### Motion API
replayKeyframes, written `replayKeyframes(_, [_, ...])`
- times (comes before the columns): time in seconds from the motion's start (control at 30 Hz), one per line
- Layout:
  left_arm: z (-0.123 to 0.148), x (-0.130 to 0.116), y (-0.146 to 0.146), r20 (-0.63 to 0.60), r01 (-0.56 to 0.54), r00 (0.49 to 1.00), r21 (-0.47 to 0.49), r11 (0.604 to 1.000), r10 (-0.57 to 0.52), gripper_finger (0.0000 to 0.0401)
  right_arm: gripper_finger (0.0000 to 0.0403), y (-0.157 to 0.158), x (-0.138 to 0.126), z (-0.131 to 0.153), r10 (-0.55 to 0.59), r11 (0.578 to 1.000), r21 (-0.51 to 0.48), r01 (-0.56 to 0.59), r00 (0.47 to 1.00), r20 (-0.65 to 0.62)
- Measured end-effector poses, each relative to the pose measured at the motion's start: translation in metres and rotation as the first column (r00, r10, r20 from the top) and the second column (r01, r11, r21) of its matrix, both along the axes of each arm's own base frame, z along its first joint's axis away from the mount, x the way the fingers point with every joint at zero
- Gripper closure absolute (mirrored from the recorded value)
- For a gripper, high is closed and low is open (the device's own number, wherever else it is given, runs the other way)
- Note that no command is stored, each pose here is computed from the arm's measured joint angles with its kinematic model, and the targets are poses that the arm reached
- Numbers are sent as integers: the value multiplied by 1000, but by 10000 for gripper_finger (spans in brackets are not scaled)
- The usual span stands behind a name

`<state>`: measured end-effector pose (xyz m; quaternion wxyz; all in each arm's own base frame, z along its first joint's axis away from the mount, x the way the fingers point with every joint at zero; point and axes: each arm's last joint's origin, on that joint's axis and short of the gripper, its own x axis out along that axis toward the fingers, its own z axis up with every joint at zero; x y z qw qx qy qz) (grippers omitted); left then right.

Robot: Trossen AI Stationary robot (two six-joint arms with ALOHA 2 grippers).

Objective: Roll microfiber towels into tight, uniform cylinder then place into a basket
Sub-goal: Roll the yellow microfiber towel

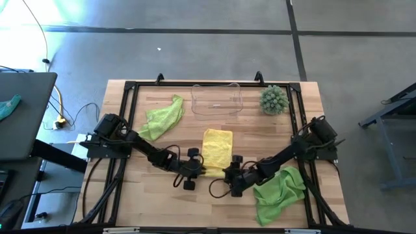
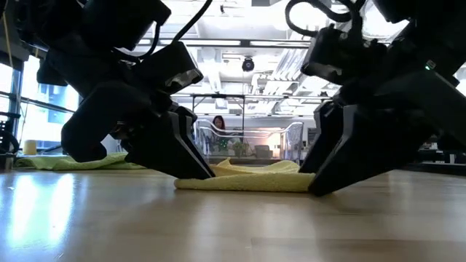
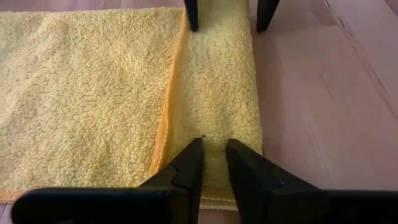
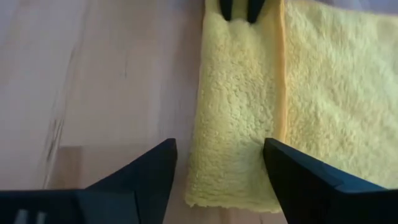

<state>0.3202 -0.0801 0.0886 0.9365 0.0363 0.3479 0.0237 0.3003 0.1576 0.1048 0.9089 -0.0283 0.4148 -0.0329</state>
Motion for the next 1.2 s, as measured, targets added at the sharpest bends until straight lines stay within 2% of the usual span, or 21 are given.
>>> replayKeyframes(0.13, [0, 0, 0, 2, 1, 1000, 0, 1000, -1, 330, 189, 0, -4, -3, -82, 995, 56, 84, 996, -38])
replayKeyframes(0.3, [3, 0, -1, 9, 9, 1000, -4, 1000, -9, 318, 245, 3, -8, -5, -142, 985, 89, 146, 988, -55])
replayKeyframes(0.47, [12, 3, -12, 18, 149, 989, -8, 989, -149, 292, 312, 2, -9, -6, -229, 962, 136, 235, 972, -61])
replayKeyframes(0.57, [24, 9, -23, 61, 253, 965, 47, 966, -256, 276, 349, 1, -10, -6, -255, 953, 154, 262, 965, -64])
replayKeyframes(0.7, [24, 8, -27, 39, 271, 959, 161, 949, -280, 259, 388, 2, -10, -7, -268, 947, 167, 276, 961, -69])
replayKeyframes(0.87, [20, 5, -21, -27, 185, 982, 289, 939, -185, 249, 399, 2, -10, -7, -266, 946, 171, 274, 961, -68])
replayKeyframes(0.93, [18, 5, -17, -52, 181, 983, 311, 933, -174, 249, 396, 2, -9, -7, -266, 946, 178, 273, 962, -63])
replayKeyframes(1.1, [16, 5, -12, -81, 208, 978, 210, 955, -195, 249, 392, 2, -9, -7, -270, 943, 183, 277, 961, -63])
replayKeyframes(1.2, [16, 5, -12, -78, 201, 979, 206, 958, -189, 249, 392, 2, -9, -7, -278, 939, 191, 285, 958, -63])
